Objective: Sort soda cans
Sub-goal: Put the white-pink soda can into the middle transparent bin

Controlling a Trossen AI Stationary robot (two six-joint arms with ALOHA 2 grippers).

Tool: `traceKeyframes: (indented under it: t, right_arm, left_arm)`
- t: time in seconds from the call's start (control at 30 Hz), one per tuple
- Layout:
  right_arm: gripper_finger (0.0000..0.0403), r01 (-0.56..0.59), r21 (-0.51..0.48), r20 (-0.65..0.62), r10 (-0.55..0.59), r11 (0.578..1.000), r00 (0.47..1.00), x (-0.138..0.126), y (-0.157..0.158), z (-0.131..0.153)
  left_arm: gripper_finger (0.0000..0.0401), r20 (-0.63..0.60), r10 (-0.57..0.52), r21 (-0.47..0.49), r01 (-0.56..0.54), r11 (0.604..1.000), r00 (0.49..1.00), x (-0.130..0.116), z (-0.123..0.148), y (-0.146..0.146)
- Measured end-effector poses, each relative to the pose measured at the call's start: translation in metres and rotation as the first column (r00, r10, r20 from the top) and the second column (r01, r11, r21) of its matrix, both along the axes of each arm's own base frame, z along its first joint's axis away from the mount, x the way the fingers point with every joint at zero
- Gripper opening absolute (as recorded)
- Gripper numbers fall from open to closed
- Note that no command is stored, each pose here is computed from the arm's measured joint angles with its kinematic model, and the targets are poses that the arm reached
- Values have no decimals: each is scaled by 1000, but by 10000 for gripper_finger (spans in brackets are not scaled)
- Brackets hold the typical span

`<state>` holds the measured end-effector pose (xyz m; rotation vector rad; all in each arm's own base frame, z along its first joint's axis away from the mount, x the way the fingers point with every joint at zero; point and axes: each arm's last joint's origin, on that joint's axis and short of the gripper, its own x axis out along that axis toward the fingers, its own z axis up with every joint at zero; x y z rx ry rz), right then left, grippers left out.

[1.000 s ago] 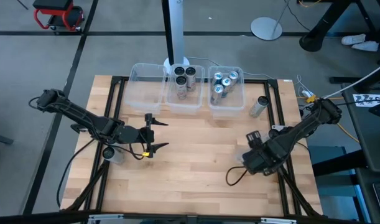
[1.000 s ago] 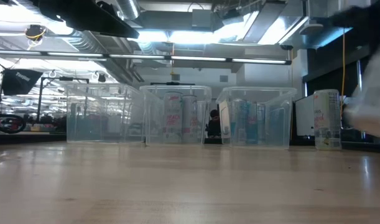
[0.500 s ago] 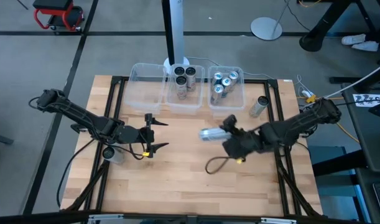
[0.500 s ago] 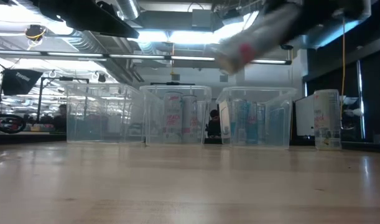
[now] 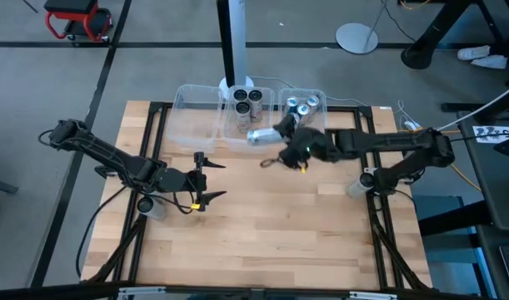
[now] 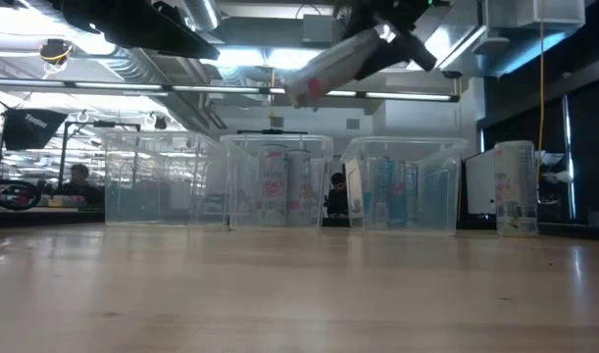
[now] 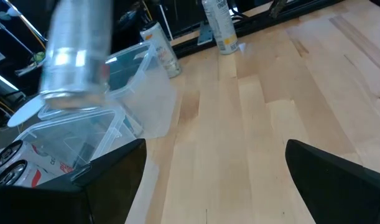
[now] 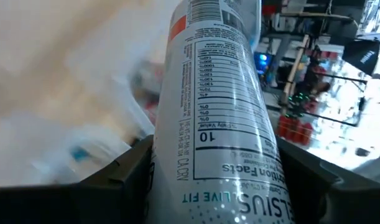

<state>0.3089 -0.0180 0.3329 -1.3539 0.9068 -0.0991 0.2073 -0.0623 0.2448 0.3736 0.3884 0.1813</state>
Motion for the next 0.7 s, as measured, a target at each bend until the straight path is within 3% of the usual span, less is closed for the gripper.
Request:
traceKeyframes:
  t: [0.33,0.7]
  right_arm:
    - [246,32,-102,-183,-50,994,982,47,-69,17]
    - [246,89,-90,-445,-120,992,887,97,-129,3]
  left_arm:
    - [373,25,16,-8,-16,1000,1000,2,2,3]
    - [373,24,98,-90,-95,991,995,3,0,13]
